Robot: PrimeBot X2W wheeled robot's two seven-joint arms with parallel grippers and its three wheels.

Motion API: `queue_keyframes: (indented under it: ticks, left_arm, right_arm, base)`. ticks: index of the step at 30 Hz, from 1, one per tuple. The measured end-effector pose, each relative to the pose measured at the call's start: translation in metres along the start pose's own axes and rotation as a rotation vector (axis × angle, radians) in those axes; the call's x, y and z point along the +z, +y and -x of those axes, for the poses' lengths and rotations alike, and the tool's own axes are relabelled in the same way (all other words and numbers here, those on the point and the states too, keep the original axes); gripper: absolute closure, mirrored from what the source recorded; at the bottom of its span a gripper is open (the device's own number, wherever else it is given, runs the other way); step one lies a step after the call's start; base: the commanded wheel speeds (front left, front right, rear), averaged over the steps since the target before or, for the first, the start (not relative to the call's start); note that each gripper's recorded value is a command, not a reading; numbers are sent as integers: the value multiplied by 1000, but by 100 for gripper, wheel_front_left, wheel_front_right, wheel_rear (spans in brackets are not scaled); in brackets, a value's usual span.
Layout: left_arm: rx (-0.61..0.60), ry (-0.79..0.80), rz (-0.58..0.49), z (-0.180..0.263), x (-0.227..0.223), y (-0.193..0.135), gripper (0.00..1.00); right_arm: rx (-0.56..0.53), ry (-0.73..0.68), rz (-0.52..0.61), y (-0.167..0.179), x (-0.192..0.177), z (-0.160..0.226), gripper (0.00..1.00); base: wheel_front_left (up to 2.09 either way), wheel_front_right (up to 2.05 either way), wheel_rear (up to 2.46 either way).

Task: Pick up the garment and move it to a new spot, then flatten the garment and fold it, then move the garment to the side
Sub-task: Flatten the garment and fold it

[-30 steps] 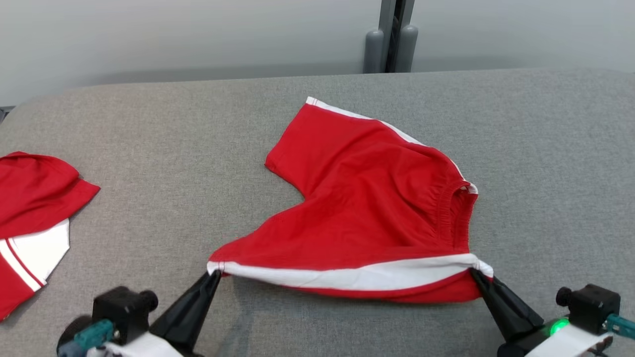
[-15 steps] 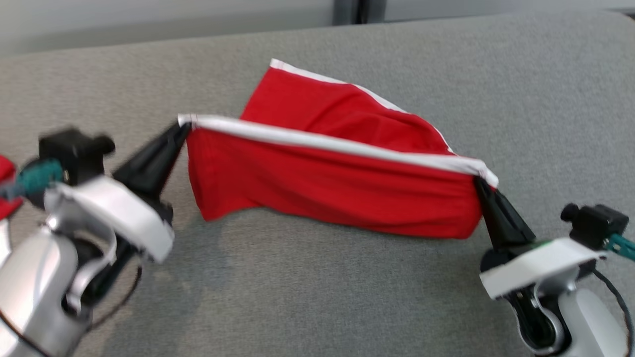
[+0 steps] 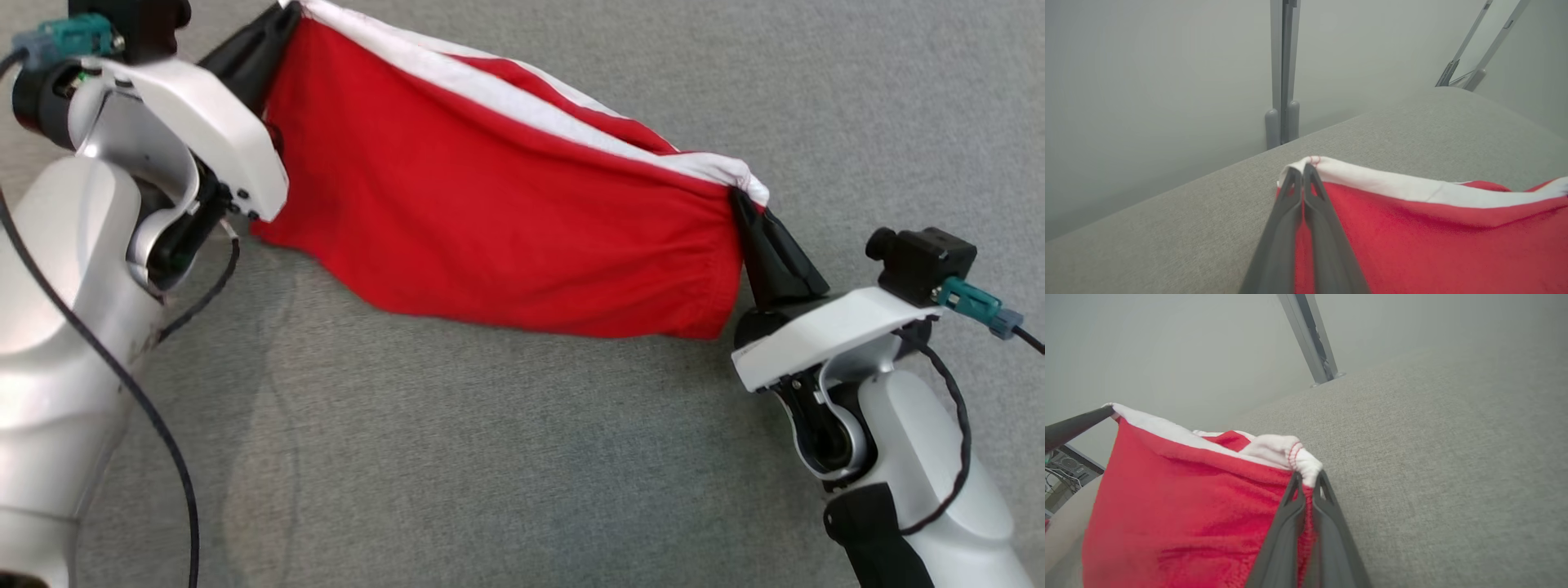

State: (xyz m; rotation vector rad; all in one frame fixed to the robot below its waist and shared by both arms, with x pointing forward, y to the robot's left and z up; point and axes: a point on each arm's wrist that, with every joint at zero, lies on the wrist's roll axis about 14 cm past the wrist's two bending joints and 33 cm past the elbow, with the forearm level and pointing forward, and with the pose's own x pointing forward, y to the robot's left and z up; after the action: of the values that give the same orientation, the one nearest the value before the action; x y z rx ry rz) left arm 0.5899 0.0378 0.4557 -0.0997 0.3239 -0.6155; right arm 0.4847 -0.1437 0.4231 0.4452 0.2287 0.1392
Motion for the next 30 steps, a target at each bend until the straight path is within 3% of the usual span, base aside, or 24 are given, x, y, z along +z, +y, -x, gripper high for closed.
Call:
queue_keyframes:
  ticks: [11,12,13,20,30]
  left_arm:
    - [24,96,60,-43,-49,8,100]
    - [26,107,65,-43,-52,8,0]
    - [28,113,68,-42,-55,9,0]
    - [73,-33,97,-33,-35,21,0]
    - [312,-255,132,28,-5,60,0]
  right_arm:
    - [-32,8,-1,-15,-10,-12,98]
    - [-27,8,-11,-14,-11,-12,23]
    - [-21,8,-15,-12,-11,-13,0]
    - [3,-20,-5,-3,-7,-11,0]
    - [-5,-148,110,-5,24,9,0]
  base:
    - [0,0,0]
    - [0,0,0]
    - [0,0,0]
    - [0,0,0]
    - [0,0,0]
